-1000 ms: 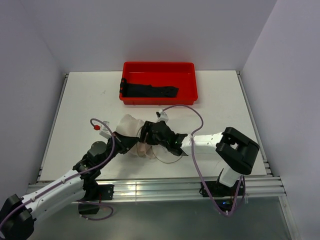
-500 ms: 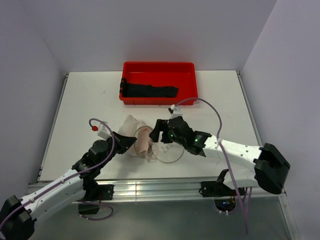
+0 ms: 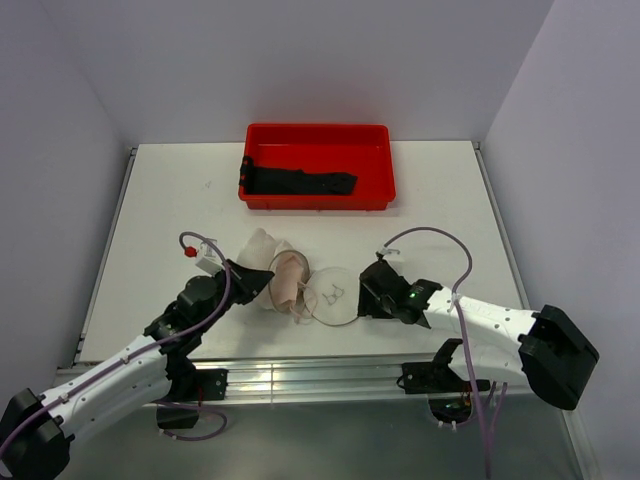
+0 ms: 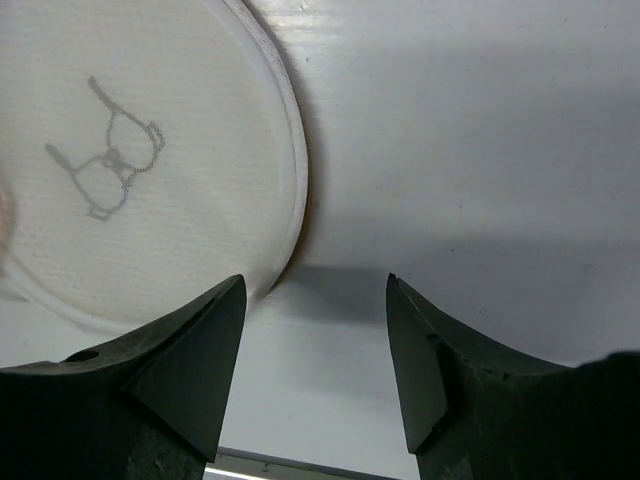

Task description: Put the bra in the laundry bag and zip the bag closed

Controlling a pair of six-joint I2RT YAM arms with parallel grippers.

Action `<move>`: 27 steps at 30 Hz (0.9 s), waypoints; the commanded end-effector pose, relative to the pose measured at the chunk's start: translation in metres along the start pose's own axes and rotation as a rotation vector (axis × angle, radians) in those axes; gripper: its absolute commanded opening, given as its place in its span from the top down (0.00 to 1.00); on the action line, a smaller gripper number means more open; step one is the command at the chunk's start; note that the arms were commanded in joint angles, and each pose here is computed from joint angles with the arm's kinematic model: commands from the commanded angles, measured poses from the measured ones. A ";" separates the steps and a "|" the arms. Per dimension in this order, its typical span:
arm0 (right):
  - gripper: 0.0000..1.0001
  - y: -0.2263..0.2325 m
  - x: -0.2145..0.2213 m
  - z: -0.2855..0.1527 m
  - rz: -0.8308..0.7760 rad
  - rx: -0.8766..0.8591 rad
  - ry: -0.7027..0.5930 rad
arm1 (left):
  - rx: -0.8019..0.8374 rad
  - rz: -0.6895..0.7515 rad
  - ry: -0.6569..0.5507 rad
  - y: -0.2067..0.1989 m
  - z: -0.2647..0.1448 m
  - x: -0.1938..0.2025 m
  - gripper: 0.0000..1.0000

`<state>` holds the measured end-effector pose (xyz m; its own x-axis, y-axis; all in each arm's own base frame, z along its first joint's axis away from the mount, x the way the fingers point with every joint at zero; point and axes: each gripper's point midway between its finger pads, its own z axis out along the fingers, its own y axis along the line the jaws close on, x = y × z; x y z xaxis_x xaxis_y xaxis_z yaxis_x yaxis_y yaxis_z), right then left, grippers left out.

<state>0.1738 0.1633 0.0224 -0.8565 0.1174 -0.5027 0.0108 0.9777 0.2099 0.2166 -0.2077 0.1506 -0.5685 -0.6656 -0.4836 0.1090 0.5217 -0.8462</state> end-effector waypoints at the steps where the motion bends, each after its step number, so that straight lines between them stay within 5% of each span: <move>1: 0.34 -0.005 -0.002 0.003 0.032 0.029 -0.018 | 0.054 0.028 -0.011 -0.020 0.002 -0.009 0.98; 9: 0.47 0.019 -0.003 0.019 0.050 -0.043 0.005 | 0.060 0.053 -0.008 -0.024 0.001 -0.010 1.00; 12: 0.61 0.017 0.000 0.026 0.054 -0.026 0.010 | 0.055 0.055 -0.007 -0.022 0.001 -0.009 1.00; 14: 0.88 0.011 -0.001 0.026 0.063 -0.003 -0.004 | 0.054 0.059 -0.008 -0.023 0.001 -0.010 1.00; 16: 1.00 0.011 -0.019 0.015 0.077 -0.008 -0.082 | 0.051 0.065 -0.014 -0.023 0.000 -0.012 1.00; 22: 1.00 0.024 -0.088 -0.078 0.042 -0.138 -0.328 | -0.006 0.086 -0.050 -0.021 0.003 -0.024 1.00; 27: 1.00 0.043 -0.124 -0.161 -0.095 -0.201 -0.331 | -0.021 0.115 -0.017 -0.027 0.012 -0.026 1.00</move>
<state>0.2036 0.1719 0.1919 -0.6399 0.2295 -0.7334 -0.1185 0.9135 0.3893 0.2312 -0.2072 0.1681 -0.5490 -0.6294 -0.5499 0.1244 0.5891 -0.7984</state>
